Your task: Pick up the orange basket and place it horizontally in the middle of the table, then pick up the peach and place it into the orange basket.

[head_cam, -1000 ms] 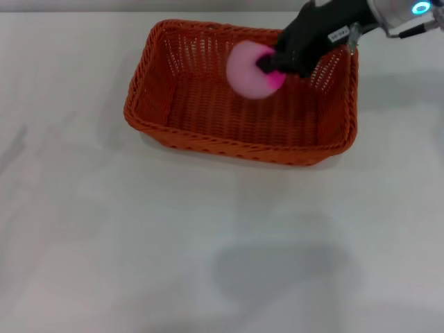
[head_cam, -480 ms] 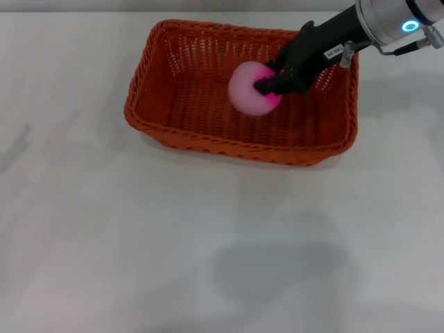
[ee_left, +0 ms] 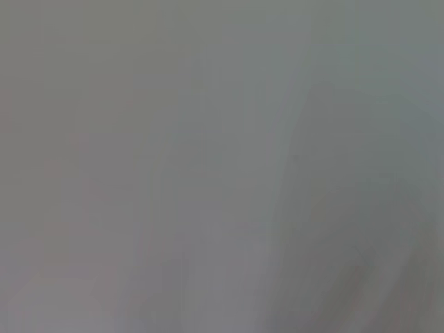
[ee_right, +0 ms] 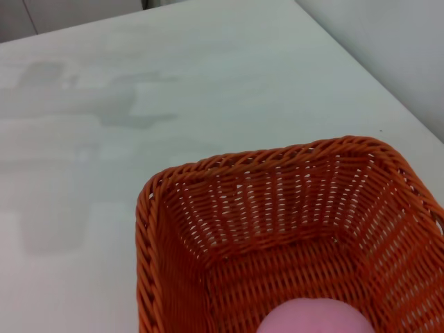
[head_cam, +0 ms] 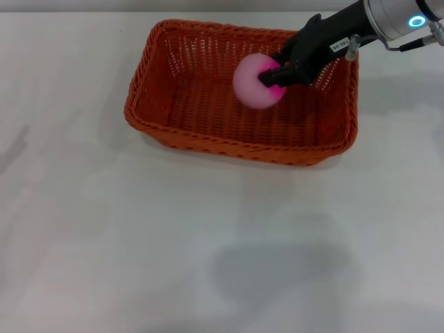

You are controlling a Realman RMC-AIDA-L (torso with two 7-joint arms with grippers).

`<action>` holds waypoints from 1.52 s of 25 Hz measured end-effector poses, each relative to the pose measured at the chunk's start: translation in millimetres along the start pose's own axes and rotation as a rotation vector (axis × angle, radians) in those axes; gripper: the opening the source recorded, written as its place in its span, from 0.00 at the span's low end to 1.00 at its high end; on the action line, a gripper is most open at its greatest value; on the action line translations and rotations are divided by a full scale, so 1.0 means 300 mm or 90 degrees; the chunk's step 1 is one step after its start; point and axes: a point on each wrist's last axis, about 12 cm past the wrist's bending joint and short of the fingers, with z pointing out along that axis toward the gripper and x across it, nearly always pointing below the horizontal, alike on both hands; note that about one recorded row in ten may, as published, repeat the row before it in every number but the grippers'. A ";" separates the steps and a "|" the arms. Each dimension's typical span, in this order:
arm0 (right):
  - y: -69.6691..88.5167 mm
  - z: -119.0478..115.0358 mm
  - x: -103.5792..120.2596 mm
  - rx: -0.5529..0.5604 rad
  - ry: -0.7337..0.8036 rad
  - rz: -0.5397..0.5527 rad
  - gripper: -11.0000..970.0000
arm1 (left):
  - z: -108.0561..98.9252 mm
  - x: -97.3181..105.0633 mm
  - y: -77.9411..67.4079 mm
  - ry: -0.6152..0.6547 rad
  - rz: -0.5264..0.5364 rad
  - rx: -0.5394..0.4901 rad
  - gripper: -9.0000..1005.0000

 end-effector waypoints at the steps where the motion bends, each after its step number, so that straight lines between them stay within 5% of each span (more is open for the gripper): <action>1: -0.001 -0.001 0.001 0.000 -0.001 0.002 0.33 | 0.000 -0.001 0.000 -0.001 0.000 0.001 0.88; 7: -0.006 -0.003 0.018 0.004 -0.004 0.013 0.42 | 0.002 -0.007 -0.001 -0.009 0.000 0.004 0.88; 13: -0.001 -0.034 0.014 0.006 -0.037 0.010 0.66 | 0.002 -0.015 -0.002 -0.018 0.000 0.008 0.88; 19: 0.015 -0.231 0.082 0.084 -0.163 0.019 0.71 | -0.004 -0.035 0.008 -0.033 0.009 -0.001 0.88; 21: 0.041 -0.332 0.172 0.123 -0.240 0.027 0.71 | -0.008 -0.039 0.015 -0.039 0.010 -0.010 0.88; 22: 0.041 -0.332 0.172 0.123 -0.240 0.027 0.71 | -0.011 -0.041 0.019 -0.041 0.011 -0.015 0.88; 26: 0.075 -0.420 0.369 0.174 -0.343 0.063 0.71 | -0.023 -0.044 0.034 -0.049 0.013 -0.038 0.87; 33: 0.130 -0.439 0.754 0.293 -0.502 0.184 0.71 | -0.048 -0.035 0.053 -0.073 0.017 -0.091 0.88; 38: 0.217 -0.396 0.926 0.407 -0.595 0.203 0.71 | -0.054 -0.025 0.063 -0.090 0.026 -0.129 0.88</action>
